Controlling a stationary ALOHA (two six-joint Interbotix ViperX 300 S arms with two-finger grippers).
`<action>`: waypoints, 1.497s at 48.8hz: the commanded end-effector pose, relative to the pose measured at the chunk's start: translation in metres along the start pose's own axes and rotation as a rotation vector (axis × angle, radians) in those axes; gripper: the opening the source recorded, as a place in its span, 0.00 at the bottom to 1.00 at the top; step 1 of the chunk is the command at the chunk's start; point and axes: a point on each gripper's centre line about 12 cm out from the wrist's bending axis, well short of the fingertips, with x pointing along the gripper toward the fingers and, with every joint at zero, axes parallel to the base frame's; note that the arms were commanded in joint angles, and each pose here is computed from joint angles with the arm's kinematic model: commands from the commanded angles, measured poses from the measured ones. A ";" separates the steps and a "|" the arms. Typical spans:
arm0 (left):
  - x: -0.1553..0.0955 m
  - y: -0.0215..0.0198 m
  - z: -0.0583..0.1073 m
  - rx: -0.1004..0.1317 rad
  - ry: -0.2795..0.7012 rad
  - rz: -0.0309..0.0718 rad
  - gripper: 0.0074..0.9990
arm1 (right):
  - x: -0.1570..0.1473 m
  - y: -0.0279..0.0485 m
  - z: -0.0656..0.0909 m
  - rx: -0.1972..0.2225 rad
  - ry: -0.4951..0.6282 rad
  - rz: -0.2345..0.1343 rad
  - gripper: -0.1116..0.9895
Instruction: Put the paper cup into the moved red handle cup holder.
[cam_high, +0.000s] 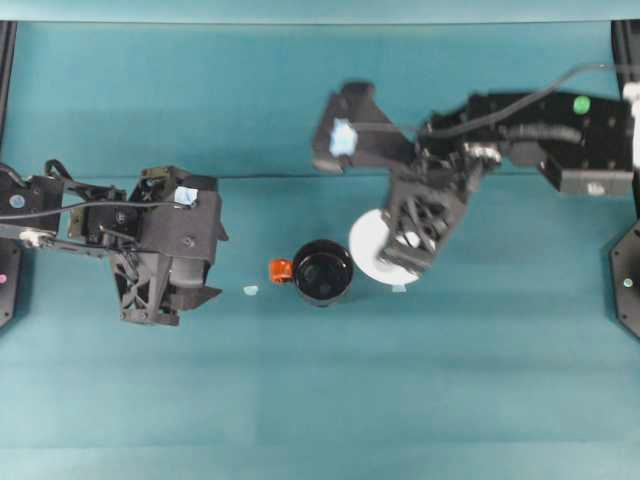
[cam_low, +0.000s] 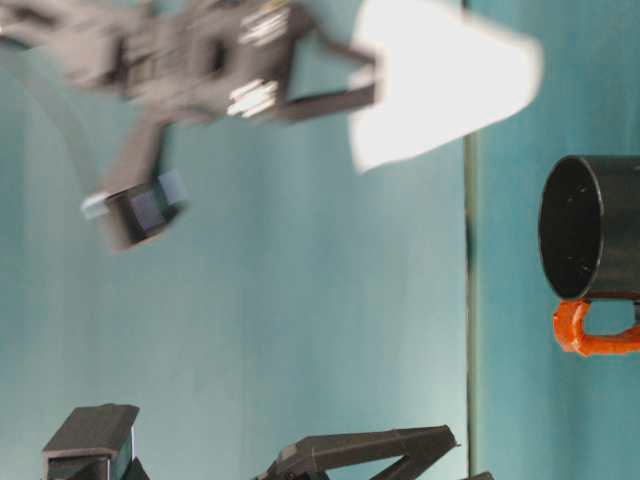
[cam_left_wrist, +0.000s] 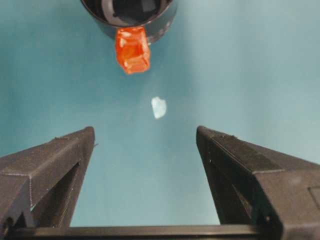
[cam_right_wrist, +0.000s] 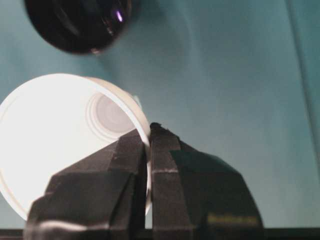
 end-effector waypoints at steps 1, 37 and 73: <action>-0.002 0.0005 0.004 0.000 -0.015 0.002 0.90 | -0.016 0.0081 0.017 -0.015 -0.045 0.015 0.00; -0.002 -0.0002 0.002 0.001 -0.011 0.001 0.90 | 0.037 0.0161 0.052 -0.052 -0.074 0.018 0.00; -0.002 -0.0003 0.002 -0.063 -0.012 0.000 0.90 | 0.085 0.0159 0.031 -0.060 -0.060 0.013 0.00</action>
